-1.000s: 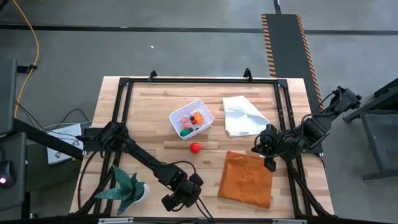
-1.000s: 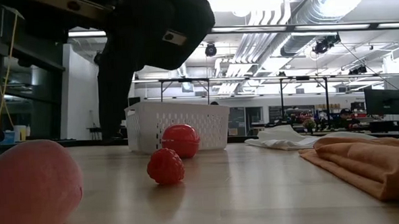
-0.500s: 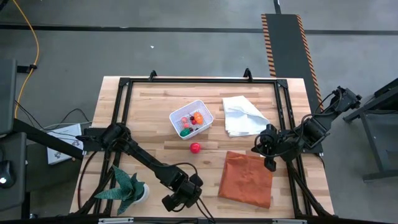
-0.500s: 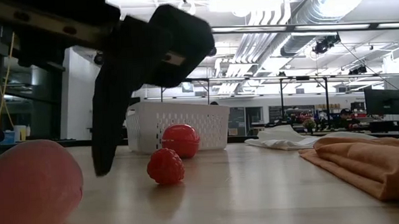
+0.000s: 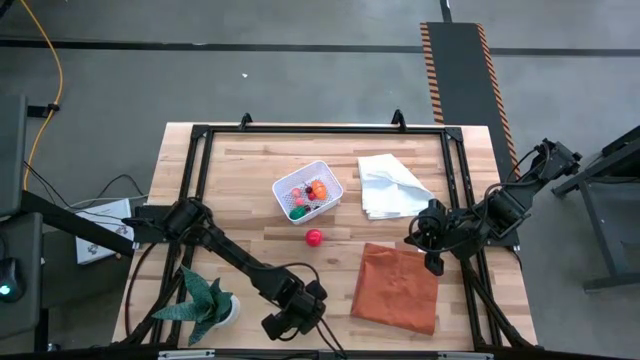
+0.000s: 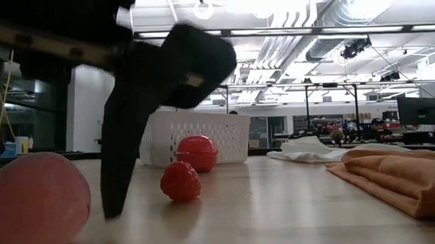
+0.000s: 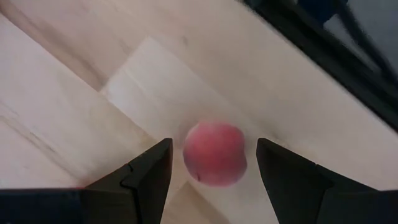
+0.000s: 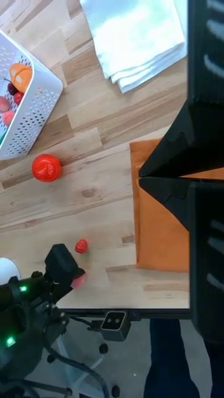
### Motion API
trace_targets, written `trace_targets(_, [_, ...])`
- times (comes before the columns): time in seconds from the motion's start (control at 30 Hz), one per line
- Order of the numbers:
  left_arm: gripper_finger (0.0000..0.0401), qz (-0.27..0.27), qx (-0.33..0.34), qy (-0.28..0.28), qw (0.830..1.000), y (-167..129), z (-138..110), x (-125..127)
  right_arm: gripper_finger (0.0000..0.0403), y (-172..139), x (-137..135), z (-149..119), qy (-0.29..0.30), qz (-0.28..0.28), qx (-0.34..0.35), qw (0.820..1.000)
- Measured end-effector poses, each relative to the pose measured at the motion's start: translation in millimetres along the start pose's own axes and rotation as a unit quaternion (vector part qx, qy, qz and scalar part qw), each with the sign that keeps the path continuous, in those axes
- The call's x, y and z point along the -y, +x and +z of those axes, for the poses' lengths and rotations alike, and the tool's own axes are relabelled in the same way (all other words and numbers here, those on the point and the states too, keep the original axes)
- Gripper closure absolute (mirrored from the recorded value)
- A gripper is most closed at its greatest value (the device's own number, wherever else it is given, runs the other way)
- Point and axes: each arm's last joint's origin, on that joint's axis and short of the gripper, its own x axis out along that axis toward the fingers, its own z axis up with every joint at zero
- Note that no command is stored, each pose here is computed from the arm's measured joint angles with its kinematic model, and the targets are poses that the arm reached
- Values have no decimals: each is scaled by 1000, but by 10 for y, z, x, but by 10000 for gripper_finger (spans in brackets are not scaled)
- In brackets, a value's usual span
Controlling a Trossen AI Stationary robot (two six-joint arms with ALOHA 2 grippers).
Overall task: Pick and placing Produce into tupperware
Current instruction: Put the apricot in the basket
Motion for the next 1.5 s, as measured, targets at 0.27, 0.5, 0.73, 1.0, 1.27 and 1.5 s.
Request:
trace_targets(0.27, [181,0,-1,-9,1000,5,-3,-1,403,0,5,-5,-2,-3,-2,1000])
trace_targets(0.5, [182,1,-2,-15,1000,5,-5,-2,403,-1,5,-5,-2,-3,-2,1000])
trace_targets(0.73, [238,0,-2,-25,1000,5,-6,-1,403,-1,5,-5,-2,-2,-2,1000])
trace_targets(1.0, [279,-9,-2,-43,999,3,-8,6,403,-1,5,-5,-2,-2,-2,1000])
trace_targets(1.27, [265,-9,-3,-51,999,3,-9,6,403,-1,6,-7,-4,-3,-3,1000])
trace_targets(1.5, [264,8,-3,-76,997,-23,12,-9,403,0,7,-7,-5,-3,-3,1000])
